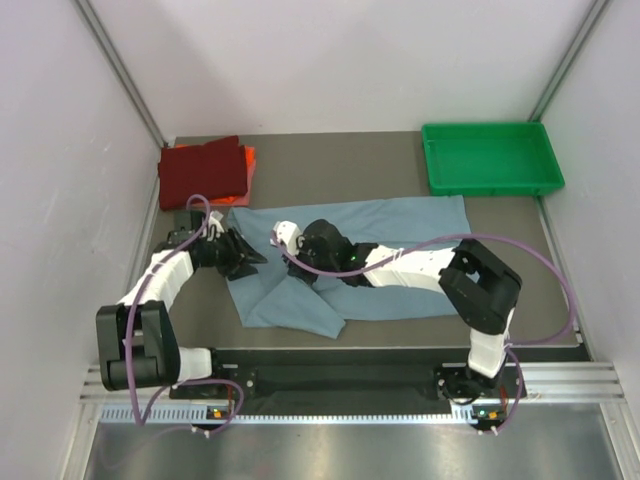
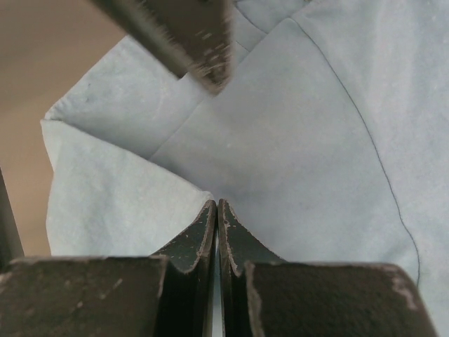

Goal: Fold and stack the t-shirts
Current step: Fold the tshirt

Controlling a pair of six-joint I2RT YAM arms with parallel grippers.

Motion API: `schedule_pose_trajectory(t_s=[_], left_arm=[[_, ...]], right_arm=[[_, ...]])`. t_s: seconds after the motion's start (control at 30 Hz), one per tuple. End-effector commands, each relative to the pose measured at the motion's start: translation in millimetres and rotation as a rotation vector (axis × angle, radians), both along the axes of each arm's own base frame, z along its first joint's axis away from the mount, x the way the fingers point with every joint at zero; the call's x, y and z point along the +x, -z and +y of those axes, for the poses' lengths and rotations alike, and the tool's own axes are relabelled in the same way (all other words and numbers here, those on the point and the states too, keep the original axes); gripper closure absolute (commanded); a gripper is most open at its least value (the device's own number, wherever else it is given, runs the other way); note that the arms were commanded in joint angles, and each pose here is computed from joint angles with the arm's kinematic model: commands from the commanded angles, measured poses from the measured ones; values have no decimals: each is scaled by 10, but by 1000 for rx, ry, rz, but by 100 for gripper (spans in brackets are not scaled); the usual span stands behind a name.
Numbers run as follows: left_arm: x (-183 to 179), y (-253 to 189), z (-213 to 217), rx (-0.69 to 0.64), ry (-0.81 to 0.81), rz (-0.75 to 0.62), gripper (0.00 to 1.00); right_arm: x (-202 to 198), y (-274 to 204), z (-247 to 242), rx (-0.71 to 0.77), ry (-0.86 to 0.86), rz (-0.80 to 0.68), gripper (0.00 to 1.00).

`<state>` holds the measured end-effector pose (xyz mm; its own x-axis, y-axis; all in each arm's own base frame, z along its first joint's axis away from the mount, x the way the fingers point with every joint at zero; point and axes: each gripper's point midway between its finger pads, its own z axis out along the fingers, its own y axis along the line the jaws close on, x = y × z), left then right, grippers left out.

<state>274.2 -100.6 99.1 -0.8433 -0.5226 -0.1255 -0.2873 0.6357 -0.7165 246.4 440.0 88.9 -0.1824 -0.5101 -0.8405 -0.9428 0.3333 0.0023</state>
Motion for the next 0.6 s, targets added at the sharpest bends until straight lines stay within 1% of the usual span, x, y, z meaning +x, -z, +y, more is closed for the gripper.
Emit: schedule_pose_trajectory(t_s=[0.0, 0.1, 0.17, 0.27, 0.33, 0.37, 0.4, 0.43, 0.47, 0.5, 0.57], left_arm=[[33, -41, -112, -49, 76, -85, 50], [12, 13, -192, -62, 118, -110, 51], [45, 16, -246, -75, 140, -169, 51], [94, 66, -295, -95, 160, -218, 51], [140, 74, -300, -98, 142, -229, 51], [140, 73, -315, -96, 144, -257, 52], [223, 10, -328, -89, 150, -332, 52], [193, 1, -383, -79, 171, -369, 52], [228, -34, -365, -69, 156, -408, 52], [254, -141, -501, -68, 192, -496, 52], [242, -147, -525, -47, 180, -538, 52]], right_arm=[[90, -119, 94, 89, -30, 39, 100], [147, -145, 63, 125, -42, 66, 100], [166, -148, 48, 146, -60, 84, 100], [188, -172, 37, 177, -84, 121, 100], [173, -206, 47, 202, -108, 138, 100], [184, -224, 40, 212, -111, 146, 100], [176, -239, 51, 222, -118, 151, 100], [156, -249, 56, 231, -131, 163, 100], [145, -258, 59, 239, -133, 173, 100], [158, -292, 76, 256, -140, 161, 100], [145, -298, 84, 263, -152, 165, 100]])
